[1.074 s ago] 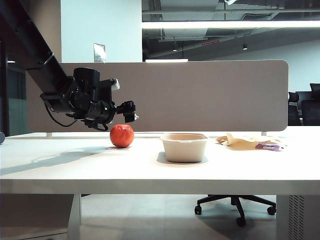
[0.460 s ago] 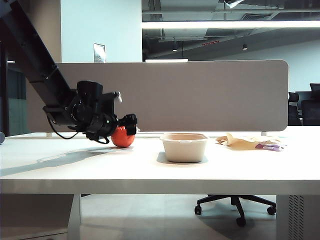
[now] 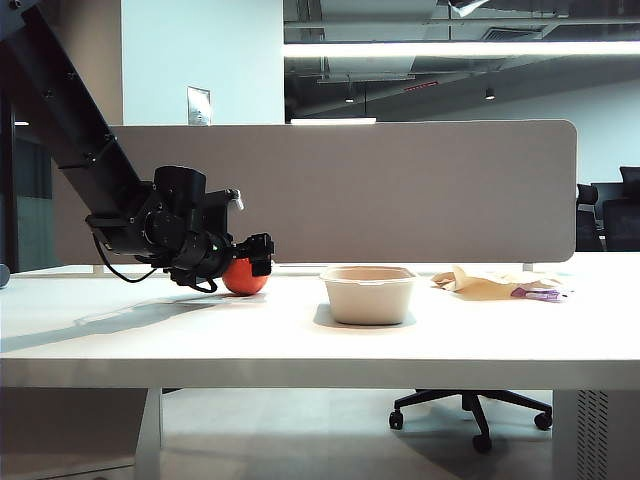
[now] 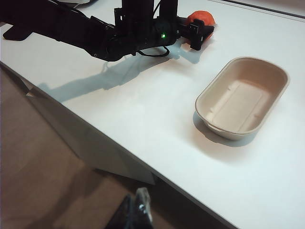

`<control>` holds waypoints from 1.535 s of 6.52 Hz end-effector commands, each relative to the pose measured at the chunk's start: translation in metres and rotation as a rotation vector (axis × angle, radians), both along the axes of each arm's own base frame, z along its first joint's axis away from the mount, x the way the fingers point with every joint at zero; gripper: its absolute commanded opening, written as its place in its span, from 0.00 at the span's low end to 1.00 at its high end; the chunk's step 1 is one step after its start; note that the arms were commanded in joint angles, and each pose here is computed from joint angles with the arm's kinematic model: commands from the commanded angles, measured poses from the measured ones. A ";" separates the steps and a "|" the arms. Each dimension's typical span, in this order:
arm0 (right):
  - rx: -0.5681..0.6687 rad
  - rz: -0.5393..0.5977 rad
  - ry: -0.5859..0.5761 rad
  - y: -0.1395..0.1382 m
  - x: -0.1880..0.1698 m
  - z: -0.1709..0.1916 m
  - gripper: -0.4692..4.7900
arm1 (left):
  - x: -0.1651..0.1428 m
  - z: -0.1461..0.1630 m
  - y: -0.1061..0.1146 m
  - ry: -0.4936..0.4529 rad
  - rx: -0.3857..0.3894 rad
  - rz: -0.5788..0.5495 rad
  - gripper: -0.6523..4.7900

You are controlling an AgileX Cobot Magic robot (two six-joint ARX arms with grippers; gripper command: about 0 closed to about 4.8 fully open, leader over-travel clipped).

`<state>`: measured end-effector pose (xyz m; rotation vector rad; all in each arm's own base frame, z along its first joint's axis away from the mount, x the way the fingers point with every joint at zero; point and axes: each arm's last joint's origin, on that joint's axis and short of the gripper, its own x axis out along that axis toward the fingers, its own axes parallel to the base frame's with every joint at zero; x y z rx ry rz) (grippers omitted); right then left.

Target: Pick up the orange and place it into the paper lunchbox.

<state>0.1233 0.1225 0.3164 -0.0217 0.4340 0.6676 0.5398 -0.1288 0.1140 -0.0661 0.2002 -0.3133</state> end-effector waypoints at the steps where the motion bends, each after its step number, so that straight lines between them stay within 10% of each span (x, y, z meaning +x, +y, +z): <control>1: 0.014 -0.001 -0.009 0.000 0.000 0.003 0.09 | 0.001 0.006 -0.001 -0.032 -0.005 0.008 1.00; 4: 0.014 -0.001 -0.010 0.000 0.000 0.003 0.09 | 0.001 0.007 -0.002 -0.038 -0.011 -0.023 0.74; 7: 0.012 -0.001 -0.009 0.000 0.000 0.003 0.09 | 0.000 0.009 -0.003 -0.040 -0.020 -0.071 0.73; 10: 0.005 0.003 -0.017 0.000 0.000 0.003 0.09 | -0.011 0.089 -0.005 -0.168 -0.019 -0.245 0.74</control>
